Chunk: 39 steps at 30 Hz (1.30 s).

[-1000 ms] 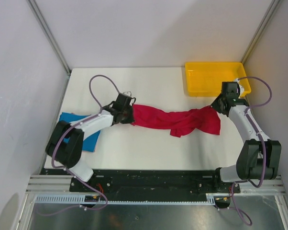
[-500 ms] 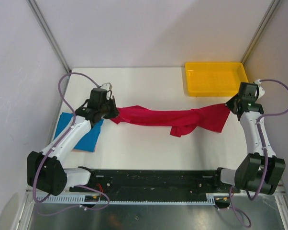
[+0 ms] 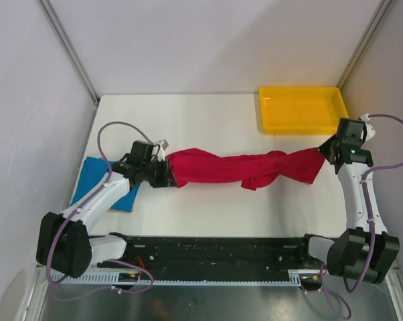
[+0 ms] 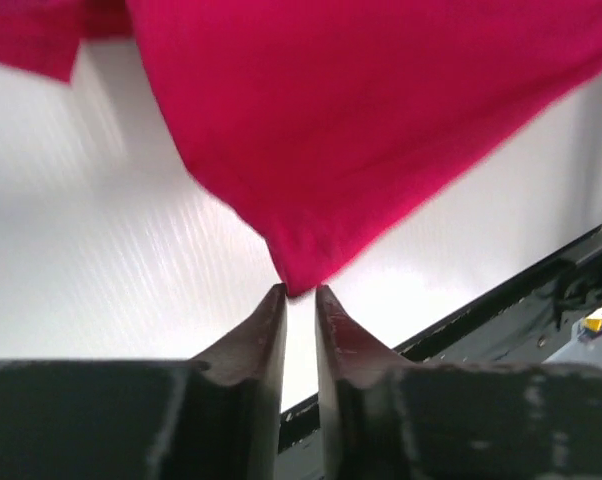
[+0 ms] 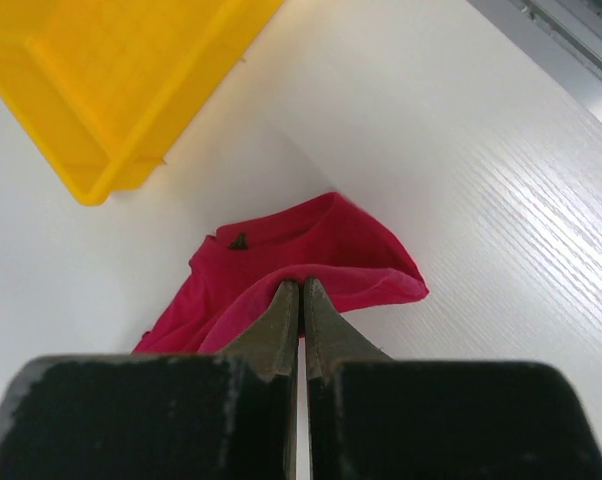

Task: Fold and stack the t-shirts
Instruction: Flatten out the tshirt

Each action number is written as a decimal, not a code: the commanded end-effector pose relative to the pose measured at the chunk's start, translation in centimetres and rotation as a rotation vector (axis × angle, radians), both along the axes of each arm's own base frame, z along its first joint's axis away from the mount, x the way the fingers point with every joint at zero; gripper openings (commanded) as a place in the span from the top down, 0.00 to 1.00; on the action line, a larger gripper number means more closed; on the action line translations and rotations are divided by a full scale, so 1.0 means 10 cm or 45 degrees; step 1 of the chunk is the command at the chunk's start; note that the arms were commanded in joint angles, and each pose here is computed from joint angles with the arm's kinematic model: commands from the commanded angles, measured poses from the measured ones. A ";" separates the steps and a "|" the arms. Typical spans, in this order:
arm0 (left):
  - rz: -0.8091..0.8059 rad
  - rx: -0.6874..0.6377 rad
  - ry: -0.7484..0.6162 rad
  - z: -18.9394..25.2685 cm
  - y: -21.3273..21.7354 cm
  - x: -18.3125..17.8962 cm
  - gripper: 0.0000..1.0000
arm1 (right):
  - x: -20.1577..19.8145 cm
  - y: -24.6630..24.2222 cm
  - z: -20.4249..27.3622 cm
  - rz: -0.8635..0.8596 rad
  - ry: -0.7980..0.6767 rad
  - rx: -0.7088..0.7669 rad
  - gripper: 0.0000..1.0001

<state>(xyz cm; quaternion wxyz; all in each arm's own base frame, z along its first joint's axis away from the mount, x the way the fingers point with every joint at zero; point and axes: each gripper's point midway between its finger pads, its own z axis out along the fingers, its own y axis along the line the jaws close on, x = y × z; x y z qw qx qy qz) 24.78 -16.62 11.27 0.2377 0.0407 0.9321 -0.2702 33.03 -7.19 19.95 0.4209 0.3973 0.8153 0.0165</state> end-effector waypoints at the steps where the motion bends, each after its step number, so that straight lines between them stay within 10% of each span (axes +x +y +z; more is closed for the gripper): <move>1: 0.062 0.004 0.108 -0.23 0.02 -0.29 0.73 | -0.13 -0.04 -0.03 -0.031 0.017 -0.020 1.00; 7: 0.270 0.008 0.049 -0.24 0.19 -0.32 0.52 | -0.25 0.04 -0.24 -0.013 0.072 0.029 1.00; 39: 0.215 0.285 0.044 -0.86 -0.40 -0.16 0.53 | -0.12 0.36 -0.36 0.116 0.064 0.080 1.00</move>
